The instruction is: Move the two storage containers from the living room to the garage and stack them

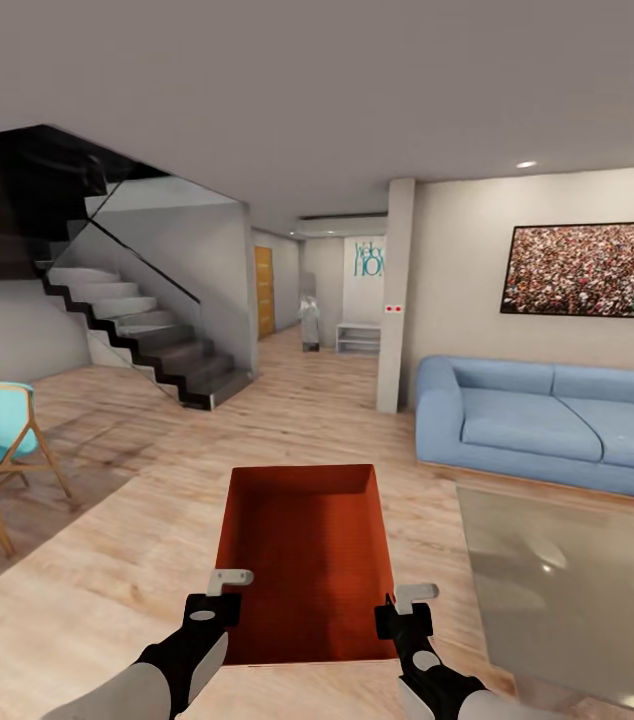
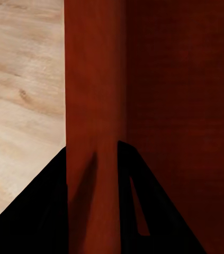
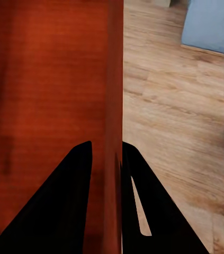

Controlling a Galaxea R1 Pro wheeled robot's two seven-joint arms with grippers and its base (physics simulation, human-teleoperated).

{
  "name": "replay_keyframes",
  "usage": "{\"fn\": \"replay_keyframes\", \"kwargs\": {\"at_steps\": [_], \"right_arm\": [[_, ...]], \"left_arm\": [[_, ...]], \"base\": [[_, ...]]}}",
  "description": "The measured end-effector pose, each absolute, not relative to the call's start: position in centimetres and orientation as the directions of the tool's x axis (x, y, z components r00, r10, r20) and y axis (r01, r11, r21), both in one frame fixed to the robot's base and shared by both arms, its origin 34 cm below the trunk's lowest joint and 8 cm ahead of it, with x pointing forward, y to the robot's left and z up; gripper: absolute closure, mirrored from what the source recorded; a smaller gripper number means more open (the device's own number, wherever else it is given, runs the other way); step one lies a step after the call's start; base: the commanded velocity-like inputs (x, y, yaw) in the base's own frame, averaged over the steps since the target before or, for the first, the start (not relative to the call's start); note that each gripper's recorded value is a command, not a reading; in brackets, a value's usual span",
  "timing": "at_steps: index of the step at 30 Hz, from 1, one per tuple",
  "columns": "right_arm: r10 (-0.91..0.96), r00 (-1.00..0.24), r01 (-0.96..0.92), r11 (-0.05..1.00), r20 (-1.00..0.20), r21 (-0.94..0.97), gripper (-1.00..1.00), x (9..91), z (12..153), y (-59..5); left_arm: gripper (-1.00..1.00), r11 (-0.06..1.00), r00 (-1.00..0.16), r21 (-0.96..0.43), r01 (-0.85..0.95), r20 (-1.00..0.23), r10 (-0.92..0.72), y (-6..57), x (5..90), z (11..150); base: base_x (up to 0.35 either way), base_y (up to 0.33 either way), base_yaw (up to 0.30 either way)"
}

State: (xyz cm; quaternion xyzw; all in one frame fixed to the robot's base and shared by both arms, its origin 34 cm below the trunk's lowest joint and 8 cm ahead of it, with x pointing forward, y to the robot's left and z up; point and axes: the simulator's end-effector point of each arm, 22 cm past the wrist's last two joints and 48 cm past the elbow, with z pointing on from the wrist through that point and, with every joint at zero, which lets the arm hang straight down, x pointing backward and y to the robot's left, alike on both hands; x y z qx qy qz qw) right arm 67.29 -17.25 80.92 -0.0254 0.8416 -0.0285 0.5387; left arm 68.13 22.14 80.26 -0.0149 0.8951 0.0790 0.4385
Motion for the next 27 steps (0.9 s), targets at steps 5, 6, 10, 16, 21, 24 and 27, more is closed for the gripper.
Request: {"fn": "replay_keyframes", "kwargs": {"at_steps": [5,6,10,16,21,24,27], "right_arm": [[-0.074,-0.418,-0.012,0.997,-0.905,-0.076,1.00,67.29,80.92,-17.24],[-0.073,-0.418,-0.012,0.997,-0.905,-0.075,1.00,67.30,80.92,-17.27],[-0.073,-0.418,-0.012,0.997,-0.905,-0.075,1.00,67.30,80.91,-17.30],[-0.073,-0.418,-0.012,0.997,-0.905,-0.075,1.00,67.30,80.91,-17.30],[-0.074,-0.420,-0.013,0.997,-0.905,-0.075,1.00,67.29,80.88,-17.30],[-0.073,-0.419,-0.013,0.997,-0.905,-0.075,1.00,67.29,80.89,-17.31],[-0.073,-0.419,-0.013,0.997,-0.905,-0.075,1.00,67.30,80.89,-17.31]], "left_arm": [[1.00,0.987,-0.615,0.128,-0.096,-0.787,0.043,22.15,68.14,80.26],[1.00,0.987,-0.615,0.129,-0.096,-0.788,0.043,22.12,68.14,80.28],[1.00,0.987,-0.615,0.129,-0.097,-0.787,0.043,22.09,68.13,80.27],[1.00,0.987,-0.615,0.129,-0.096,-0.787,0.043,22.09,68.12,80.27],[1.00,0.987,-0.616,0.129,-0.097,-0.786,0.042,22.09,68.08,80.21],[1.00,0.987,-0.616,0.129,-0.097,-0.787,0.042,22.08,68.09,80.23],[1.00,0.987,-0.616,0.129,-0.097,-0.787,0.043,22.08,68.10,80.24]], "base": [[0.320,0.000,0.000],[0.321,0.000,0.000],[0.321,0.000,0.000],[0.321,0.000,0.000],[0.321,0.000,0.000],[0.321,0.000,0.000],[0.321,0.000,0.000]]}}
